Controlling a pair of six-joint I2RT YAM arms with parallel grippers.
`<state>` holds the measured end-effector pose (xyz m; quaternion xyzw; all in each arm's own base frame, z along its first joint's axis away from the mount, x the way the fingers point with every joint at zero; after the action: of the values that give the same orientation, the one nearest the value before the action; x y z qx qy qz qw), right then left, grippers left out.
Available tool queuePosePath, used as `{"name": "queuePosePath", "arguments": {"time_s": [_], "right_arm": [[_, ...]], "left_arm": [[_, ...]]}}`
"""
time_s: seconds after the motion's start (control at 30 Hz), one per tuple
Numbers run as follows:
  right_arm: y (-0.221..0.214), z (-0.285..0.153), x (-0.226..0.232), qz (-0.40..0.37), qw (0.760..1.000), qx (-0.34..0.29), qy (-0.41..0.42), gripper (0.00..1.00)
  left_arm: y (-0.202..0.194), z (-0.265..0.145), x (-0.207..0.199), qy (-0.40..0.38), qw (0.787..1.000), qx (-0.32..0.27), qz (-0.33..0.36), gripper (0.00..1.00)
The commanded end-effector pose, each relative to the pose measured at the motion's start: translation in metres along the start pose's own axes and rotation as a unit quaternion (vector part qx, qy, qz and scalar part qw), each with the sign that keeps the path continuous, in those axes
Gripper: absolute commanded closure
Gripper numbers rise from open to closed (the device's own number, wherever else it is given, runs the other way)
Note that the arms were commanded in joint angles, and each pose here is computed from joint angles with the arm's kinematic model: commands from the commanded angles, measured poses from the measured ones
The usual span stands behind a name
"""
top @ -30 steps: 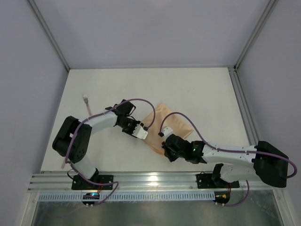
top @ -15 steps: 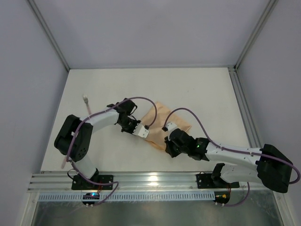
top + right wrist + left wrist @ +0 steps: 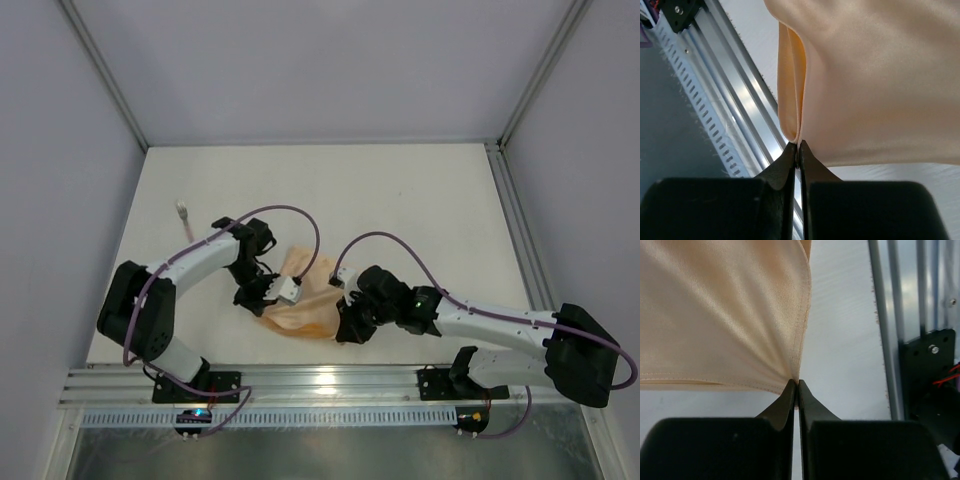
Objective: Fold the napkin into a case and place the utensils inside
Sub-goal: Pick up the lower triangle-folded napkin from the center of the board, then fold the lower triangle-folded napkin at the center of the board.
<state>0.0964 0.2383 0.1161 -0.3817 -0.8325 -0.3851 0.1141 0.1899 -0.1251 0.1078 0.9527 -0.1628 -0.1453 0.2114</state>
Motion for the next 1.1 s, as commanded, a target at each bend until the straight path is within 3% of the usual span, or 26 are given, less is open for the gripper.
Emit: {"name": "queuePosePath", "arguments": {"time_s": [0.0, 0.1, 0.17, 0.2, 0.23, 0.27, 0.33, 0.53, 0.6, 0.63, 0.7, 0.9, 1.07], "right_arm": [[0.001, -0.005, 0.014, -0.004, 0.998, 0.003, 0.068, 0.97], [0.003, -0.003, 0.01, 0.013, 0.997, -0.009, 0.072, 0.97], [0.008, -0.002, 0.007, 0.021, 0.997, -0.017, 0.069, 0.97], [0.012, -0.002, 0.004, 0.025, 0.997, -0.021, 0.065, 0.97], [0.013, 0.0, 0.003, 0.026, 0.997, -0.022, 0.063, 0.97], [0.014, 0.0, 0.002, 0.027, 0.997, -0.024, 0.063, 0.97], [0.018, 0.001, -0.002, 0.03, 0.997, -0.033, 0.059, 0.97], [0.022, 0.004, -0.013, 0.056, 0.996, -0.046, 0.052, 0.97], [0.024, 0.005, -0.018, 0.067, 0.995, -0.051, 0.048, 0.97], [0.025, 0.004, -0.022, 0.075, 0.995, -0.054, 0.044, 0.97], [0.029, 0.004, -0.025, 0.079, 0.994, -0.058, 0.041, 0.97], [0.037, 0.005, -0.025, 0.088, 0.992, -0.082, 0.046, 0.97], [0.036, 0.005, -0.028, 0.107, 0.989, -0.089, 0.054, 0.97]], "left_arm": [[0.004, -0.006, -0.037, -0.042, 0.998, -0.019, -0.038, 1.0], [0.003, -0.006, -0.034, -0.021, 0.999, -0.018, -0.026, 1.0], [0.003, -0.005, -0.026, -0.006, 1.0, -0.017, -0.024, 0.91], [0.003, -0.005, -0.022, 0.005, 1.0, -0.015, -0.023, 0.8], [0.002, -0.005, -0.017, 0.017, 1.0, -0.014, -0.015, 0.59], [0.003, -0.005, -0.015, 0.02, 1.0, -0.015, -0.006, 0.48], [0.005, -0.003, -0.011, 0.029, 0.999, -0.029, 0.015, 0.01], [0.033, -0.01, -0.005, 0.121, 0.987, -0.11, -0.001, 0.01], [0.05, -0.013, -0.001, 0.182, 0.974, -0.125, 0.044, 0.01], [0.049, 0.0, -0.009, 0.184, 0.974, -0.13, 0.011, 0.01], [0.068, 0.004, -0.006, 0.219, 0.965, -0.146, 0.02, 0.01], [0.096, 0.032, -0.003, 0.239, 0.947, -0.175, -0.122, 0.01], [0.104, 0.05, 0.011, 0.245, 0.942, -0.165, -0.156, 0.01]]}}
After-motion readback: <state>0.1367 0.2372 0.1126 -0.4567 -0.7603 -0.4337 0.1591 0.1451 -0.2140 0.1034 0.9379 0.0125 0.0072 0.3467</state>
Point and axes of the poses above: each gripper's point midway between its finger pads, its own z axis out along the fingers, its own x axis along the line the jaws close on, y = z × x, the point moved 6 cm from there along -z, back along the fingers, and after that the axes turned 4 degrees about z, right-handed, at the moved point
